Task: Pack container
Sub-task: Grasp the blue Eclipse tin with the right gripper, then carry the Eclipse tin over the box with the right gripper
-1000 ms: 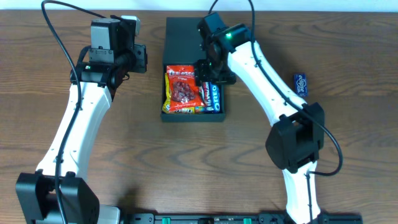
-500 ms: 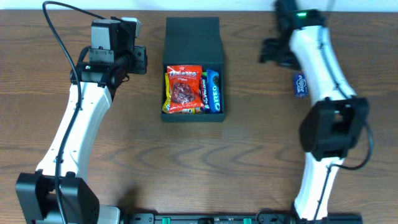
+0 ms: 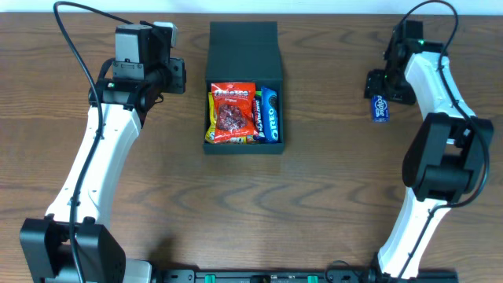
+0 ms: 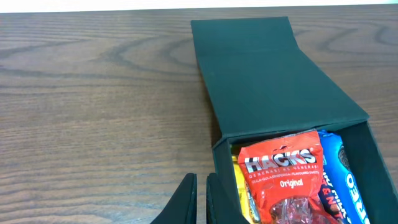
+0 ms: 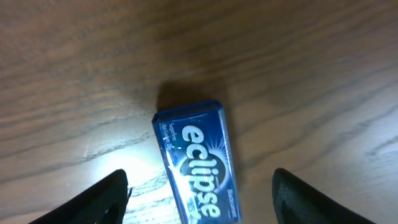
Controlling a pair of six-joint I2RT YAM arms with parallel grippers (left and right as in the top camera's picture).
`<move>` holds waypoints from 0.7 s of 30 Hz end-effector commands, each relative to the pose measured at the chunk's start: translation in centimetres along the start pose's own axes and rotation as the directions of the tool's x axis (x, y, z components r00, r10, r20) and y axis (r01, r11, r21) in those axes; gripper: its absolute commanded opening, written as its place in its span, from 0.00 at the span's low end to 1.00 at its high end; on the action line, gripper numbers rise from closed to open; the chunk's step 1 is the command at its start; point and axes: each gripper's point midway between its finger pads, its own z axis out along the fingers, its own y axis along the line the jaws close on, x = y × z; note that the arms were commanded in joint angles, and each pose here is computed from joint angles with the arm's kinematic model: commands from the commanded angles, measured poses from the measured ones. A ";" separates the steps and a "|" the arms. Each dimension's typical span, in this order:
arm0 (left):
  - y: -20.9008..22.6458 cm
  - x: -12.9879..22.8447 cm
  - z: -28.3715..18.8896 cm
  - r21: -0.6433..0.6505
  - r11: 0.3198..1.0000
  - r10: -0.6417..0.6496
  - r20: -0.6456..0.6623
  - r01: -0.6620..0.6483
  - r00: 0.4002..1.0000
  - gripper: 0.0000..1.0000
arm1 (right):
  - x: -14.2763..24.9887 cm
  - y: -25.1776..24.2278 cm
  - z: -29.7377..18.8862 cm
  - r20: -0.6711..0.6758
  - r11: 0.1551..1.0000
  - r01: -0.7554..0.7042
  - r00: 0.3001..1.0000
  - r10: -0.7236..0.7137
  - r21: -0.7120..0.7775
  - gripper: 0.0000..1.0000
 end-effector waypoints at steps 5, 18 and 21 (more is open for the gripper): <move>0.1 0.0 0.2 -0.003 1.000 -0.005 -0.002 0.005 1.000 0.08 | 1.7 0.3 2.3 -0.023 0.993 0.115 0.993 -0.115 -0.005 0.64; 0.1 -0.1 0.2 -0.003 1.000 -0.004 0.001 0.004 1.000 0.08 | 2.0 0.7 2.8 -0.022 0.993 0.114 0.993 -0.115 -0.023 0.21; 0.1 -0.1 0.2 -0.003 1.000 -0.004 0.001 0.004 1.000 0.08 | 1.9 1.8 1.9 -0.032 0.990 0.120 0.992 -0.123 -0.071 0.18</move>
